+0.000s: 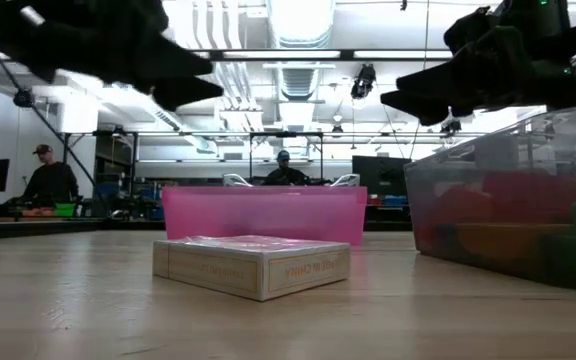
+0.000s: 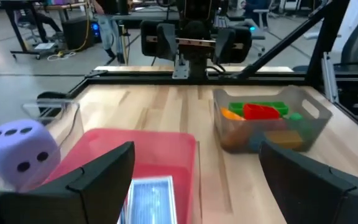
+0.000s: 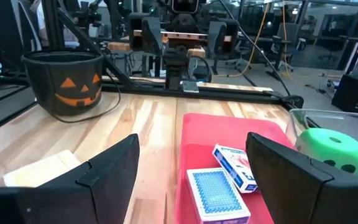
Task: Pick & Place Toys
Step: Put the yellow game card into the red bin
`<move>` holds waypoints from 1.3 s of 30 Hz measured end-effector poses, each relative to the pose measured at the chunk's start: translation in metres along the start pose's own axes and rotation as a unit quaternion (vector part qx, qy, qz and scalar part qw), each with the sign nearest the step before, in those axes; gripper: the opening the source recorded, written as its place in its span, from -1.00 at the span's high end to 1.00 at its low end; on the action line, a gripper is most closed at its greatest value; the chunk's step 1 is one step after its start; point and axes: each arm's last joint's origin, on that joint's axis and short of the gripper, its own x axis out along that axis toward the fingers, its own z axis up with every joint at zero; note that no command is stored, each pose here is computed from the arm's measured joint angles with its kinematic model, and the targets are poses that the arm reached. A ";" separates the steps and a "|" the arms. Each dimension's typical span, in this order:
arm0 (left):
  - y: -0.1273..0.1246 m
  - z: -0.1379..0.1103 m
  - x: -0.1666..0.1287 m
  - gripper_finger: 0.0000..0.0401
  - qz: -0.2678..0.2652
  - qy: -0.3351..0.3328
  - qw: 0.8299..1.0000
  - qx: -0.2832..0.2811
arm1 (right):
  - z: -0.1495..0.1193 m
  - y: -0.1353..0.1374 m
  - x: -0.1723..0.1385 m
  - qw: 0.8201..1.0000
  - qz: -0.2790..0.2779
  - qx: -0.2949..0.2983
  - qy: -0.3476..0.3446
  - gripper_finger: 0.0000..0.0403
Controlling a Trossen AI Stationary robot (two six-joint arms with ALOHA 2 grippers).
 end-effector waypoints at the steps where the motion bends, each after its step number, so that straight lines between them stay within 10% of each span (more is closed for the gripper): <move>1: 0.000 -0.004 -0.006 -0.70 0.000 -0.002 1.000 -0.003 | 0.000 0.000 0.002 1.000 0.000 0.000 0.002 -0.45; 13: -0.003 -0.042 -0.040 -0.71 -0.013 -0.004 0.999 -0.030 | 0.005 -0.003 0.028 1.000 0.006 0.021 0.015 -0.45; 20: -0.004 -0.051 -0.041 -0.71 -0.013 0.012 1.000 -0.026 | 0.016 0.003 0.062 0.991 0.102 0.080 0.025 -0.45; 39: -0.003 -0.055 -0.041 -0.71 -0.006 0.030 0.999 -0.023 | 0.022 0.092 0.176 0.907 0.163 0.084 0.378 -0.45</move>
